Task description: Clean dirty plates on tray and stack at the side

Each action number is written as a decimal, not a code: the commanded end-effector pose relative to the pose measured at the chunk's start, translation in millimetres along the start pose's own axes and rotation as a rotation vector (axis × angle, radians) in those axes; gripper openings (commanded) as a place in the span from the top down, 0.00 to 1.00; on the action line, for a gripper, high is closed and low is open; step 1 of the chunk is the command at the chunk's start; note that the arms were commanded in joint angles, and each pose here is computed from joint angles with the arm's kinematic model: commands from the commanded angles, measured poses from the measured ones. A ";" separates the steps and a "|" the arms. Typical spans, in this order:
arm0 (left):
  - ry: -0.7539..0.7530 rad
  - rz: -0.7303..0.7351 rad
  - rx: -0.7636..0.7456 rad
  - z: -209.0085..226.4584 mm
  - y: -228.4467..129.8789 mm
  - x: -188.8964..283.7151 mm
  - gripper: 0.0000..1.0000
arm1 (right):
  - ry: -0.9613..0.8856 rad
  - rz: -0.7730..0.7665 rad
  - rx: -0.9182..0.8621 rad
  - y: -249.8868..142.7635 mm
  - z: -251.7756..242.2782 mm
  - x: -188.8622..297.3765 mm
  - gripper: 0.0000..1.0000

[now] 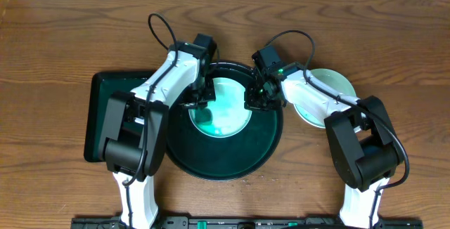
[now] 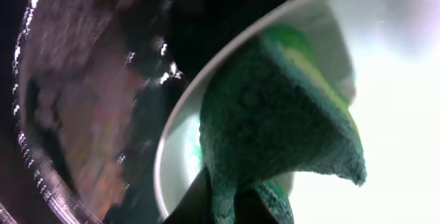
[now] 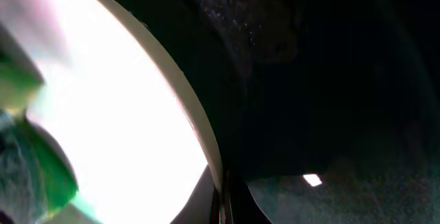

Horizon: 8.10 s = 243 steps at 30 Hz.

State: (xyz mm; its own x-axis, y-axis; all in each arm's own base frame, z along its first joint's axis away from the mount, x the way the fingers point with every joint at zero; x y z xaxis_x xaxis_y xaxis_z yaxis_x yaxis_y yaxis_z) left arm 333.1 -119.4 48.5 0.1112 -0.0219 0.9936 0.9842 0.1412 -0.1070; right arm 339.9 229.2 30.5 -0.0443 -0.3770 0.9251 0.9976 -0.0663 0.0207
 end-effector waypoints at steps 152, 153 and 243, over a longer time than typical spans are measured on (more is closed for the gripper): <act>-0.108 -0.308 0.422 220.5 25.9 127.4 0.93 | -0.192 -0.459 -0.401 -2.7 -239.1 165.5 0.99; -0.108 -0.311 0.422 220.6 26.4 127.6 0.93 | -0.182 -0.467 -0.366 1.5 -238.1 161.9 0.98; -0.123 -0.310 0.015 206.5 1.4 147.3 0.27 | -0.168 -1.009 0.263 -54.0 -99.0 362.9 0.01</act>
State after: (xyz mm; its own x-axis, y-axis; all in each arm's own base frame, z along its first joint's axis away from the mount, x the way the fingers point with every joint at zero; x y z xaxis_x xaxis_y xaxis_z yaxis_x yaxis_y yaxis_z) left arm 321.1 81.7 201.9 -0.2103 0.0448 0.9766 0.9648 0.1712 0.1999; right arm 271.9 4.4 352.1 -0.8673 -0.1366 0.4787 0.4934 -0.1087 0.8630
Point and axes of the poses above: each gripper's point midway between its finger pads, its own x axis back along the fingers, its own z axis along the line the jaws close on, y = z × x, the point moved 3 cm from there along x, back along the fingers, and after that the axes turned 1 degree about -x, right-handed, at the moved point
